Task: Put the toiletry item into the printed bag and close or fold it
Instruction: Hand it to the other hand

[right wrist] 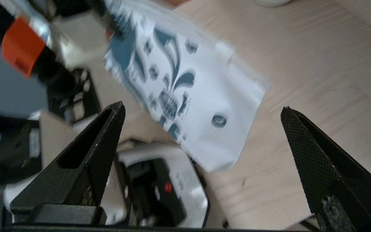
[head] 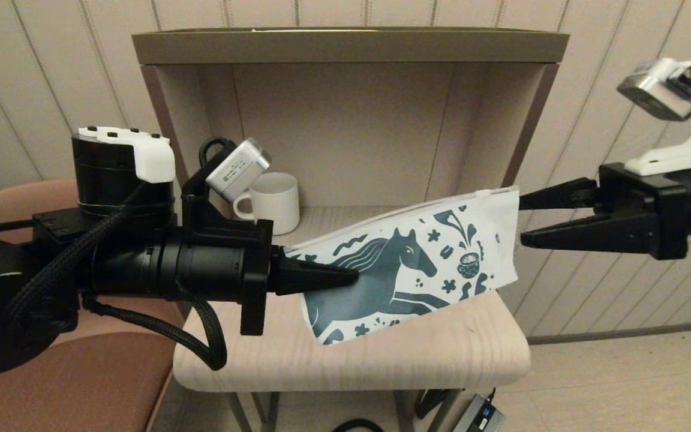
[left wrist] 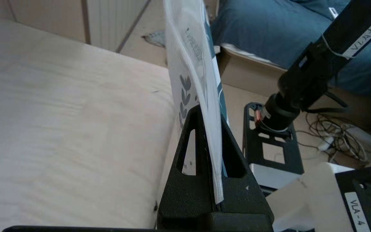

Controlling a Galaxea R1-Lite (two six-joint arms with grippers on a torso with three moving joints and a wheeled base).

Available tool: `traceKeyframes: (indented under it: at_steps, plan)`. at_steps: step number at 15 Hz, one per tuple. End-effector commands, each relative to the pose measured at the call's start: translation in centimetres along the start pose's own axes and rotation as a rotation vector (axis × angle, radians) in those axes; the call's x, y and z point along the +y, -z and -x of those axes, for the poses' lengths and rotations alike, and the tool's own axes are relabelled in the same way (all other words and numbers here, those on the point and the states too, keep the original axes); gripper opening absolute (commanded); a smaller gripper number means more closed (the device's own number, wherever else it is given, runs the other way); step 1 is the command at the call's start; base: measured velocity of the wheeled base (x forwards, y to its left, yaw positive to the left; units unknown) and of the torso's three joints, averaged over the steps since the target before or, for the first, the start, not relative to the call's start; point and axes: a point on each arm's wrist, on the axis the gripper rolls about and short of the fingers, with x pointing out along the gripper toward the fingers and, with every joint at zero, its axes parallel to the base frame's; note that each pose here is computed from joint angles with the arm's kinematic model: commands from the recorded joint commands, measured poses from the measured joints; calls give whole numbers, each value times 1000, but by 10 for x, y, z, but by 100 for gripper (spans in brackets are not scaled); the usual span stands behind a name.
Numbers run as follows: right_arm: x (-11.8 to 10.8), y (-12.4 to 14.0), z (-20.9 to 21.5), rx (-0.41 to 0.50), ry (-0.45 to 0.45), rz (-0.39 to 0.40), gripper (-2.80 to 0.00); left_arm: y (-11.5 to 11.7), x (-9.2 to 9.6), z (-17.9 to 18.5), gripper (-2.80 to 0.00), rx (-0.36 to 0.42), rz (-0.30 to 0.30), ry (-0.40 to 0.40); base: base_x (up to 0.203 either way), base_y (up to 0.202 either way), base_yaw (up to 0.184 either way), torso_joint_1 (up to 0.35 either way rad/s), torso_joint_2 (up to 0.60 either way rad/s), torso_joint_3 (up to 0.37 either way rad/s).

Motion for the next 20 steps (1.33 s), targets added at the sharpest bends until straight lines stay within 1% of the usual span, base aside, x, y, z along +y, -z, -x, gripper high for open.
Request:
traceKeyframes:
  at_steps: [1,3,5,6,8,9,11,15,17,19,20]
  plan:
    - [-5,-1,-1,56,-24,-1,0,-2,-2,2,-280,-9,-9,7,0,0,0,0,0,0]
    - [-10,1,8,48,16,-6,0,-4,-7,5,-280,-15,-19,40,0,0,0,0,0,0]
    - [-11,0,21,11,19,-11,0,-6,-11,8,-280,-21,-29,72,0,0,0,0,0,0]
    - [-9,0,27,-18,-2,-12,0,-5,-11,8,-280,-22,-30,92,0,0,0,0,0,0]
    - [-2,0,30,-38,-34,-10,0,-5,-13,9,-280,-25,-36,140,0,0,0,0,0,0]
    - [1,1,29,-47,-66,-9,0,-4,-14,9,-280,-23,-37,179,0,0,0,0,0,0]
    - [7,1,25,-66,-138,-8,0,-2,-13,8,-280,-27,-42,184,0,0,0,0,0,0]
    - [18,0,5,-47,-253,2,0,-5,-15,10,-280,-35,-55,186,0,0,0,0,0,0]
    - [16,-2,-1,-40,-273,-1,0,-6,-16,10,-280,-45,-71,195,0,0,0,0,0,0]
    - [16,-5,-4,-31,-285,-8,0,-8,-17,11,-280,-60,-96,240,0,0,0,0,0,0]
    - [16,-5,-4,-30,-289,-9,0,-7,-17,11,-280,-62,-100,247,0,0,0,0,0,0]
